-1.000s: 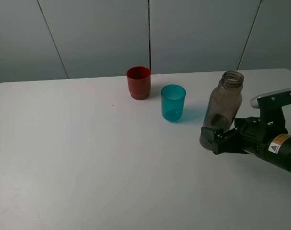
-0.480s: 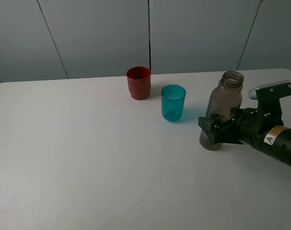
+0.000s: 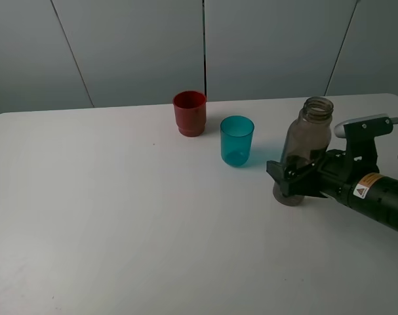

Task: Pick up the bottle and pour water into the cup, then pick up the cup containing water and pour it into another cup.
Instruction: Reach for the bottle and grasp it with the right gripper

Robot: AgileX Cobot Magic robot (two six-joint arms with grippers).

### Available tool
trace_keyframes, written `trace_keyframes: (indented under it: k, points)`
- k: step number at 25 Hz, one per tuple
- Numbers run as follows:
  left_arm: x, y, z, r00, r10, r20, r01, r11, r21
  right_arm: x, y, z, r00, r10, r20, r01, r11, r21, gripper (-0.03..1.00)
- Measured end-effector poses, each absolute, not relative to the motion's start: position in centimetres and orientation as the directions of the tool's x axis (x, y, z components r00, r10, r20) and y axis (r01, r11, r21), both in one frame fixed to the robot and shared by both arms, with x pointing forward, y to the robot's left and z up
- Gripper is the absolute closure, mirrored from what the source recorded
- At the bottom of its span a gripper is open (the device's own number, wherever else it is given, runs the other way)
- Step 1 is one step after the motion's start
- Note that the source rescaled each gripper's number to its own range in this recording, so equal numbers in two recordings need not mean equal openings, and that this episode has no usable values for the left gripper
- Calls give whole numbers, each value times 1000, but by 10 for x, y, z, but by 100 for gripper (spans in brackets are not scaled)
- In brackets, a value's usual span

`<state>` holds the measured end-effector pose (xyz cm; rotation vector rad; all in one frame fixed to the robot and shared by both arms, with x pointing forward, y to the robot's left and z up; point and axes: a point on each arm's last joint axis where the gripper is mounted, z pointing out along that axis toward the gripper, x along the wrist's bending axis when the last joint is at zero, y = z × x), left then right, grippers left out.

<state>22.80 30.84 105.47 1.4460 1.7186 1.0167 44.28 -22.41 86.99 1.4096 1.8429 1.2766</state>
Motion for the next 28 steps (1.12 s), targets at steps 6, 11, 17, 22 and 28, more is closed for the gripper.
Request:
trace_keyframes:
  k: [6,11,17,22,28]
  points:
    - [228,308,1055,-168,986,-6,472,85,878,445,-225,873,-330,931,156,441,6,897,-3]
    - [228,308,1055,-168,986,-6,472,85,878,446,-225,874,-334,929,158,421,-3,907,-3]
    - [228,308,1055,-168,986,-6,472,85,878,453,-223,877,-334,929,157,398,-13,917,-3]
    - [228,308,1055,-168,986,-6,472,85,878,456,-222,879,-336,929,157,387,-16,922,-3]
    - [228,308,1055,-168,986,-6,472,85,878,456,-222,877,-332,930,160,399,-15,917,-3]
